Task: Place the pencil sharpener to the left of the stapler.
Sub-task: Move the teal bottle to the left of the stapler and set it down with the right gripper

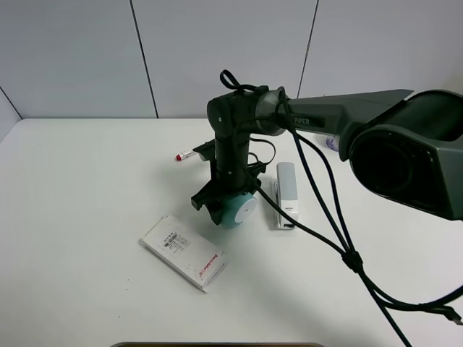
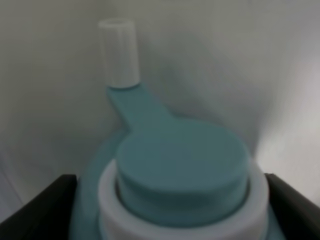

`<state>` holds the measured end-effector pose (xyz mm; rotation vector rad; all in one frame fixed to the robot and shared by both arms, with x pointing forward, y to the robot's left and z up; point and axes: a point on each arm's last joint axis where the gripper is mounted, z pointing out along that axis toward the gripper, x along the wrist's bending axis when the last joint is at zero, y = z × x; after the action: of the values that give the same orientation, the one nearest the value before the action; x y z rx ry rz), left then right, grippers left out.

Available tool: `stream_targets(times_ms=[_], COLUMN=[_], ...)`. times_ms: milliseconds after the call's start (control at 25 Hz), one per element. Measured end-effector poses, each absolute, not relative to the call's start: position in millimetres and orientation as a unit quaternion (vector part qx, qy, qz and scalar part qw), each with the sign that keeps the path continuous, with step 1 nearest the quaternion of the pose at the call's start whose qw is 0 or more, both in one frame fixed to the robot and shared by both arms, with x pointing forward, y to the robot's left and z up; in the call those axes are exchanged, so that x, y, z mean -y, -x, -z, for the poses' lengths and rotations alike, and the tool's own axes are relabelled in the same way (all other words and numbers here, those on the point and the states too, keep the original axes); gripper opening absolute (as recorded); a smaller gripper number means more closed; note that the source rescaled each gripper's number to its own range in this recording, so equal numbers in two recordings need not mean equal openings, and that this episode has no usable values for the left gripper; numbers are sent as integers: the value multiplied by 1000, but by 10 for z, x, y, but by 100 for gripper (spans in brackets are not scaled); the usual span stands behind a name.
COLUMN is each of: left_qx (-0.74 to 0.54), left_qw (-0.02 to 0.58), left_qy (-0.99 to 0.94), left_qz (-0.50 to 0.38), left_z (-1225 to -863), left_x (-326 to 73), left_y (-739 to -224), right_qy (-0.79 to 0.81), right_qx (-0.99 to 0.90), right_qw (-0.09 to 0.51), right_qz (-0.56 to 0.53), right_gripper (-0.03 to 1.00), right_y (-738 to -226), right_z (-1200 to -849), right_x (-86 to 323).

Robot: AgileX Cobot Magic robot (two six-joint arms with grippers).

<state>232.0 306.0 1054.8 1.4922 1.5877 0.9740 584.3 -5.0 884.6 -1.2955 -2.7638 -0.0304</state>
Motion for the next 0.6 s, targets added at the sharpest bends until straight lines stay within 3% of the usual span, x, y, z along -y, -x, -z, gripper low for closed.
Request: stream_targets(times_ms=[600], left_qx=[-618], left_qw=[369], left_qy=[-581], left_qz=[-379], left_z=[-10548], left_x=[-3060], left_y=[-2320], right_qy=[424], right_qx=[905], right_qw=[43], right_qz=[12], right_gripper=[1], right_y=[-5847], right_z=[-8846], right_x=[47])
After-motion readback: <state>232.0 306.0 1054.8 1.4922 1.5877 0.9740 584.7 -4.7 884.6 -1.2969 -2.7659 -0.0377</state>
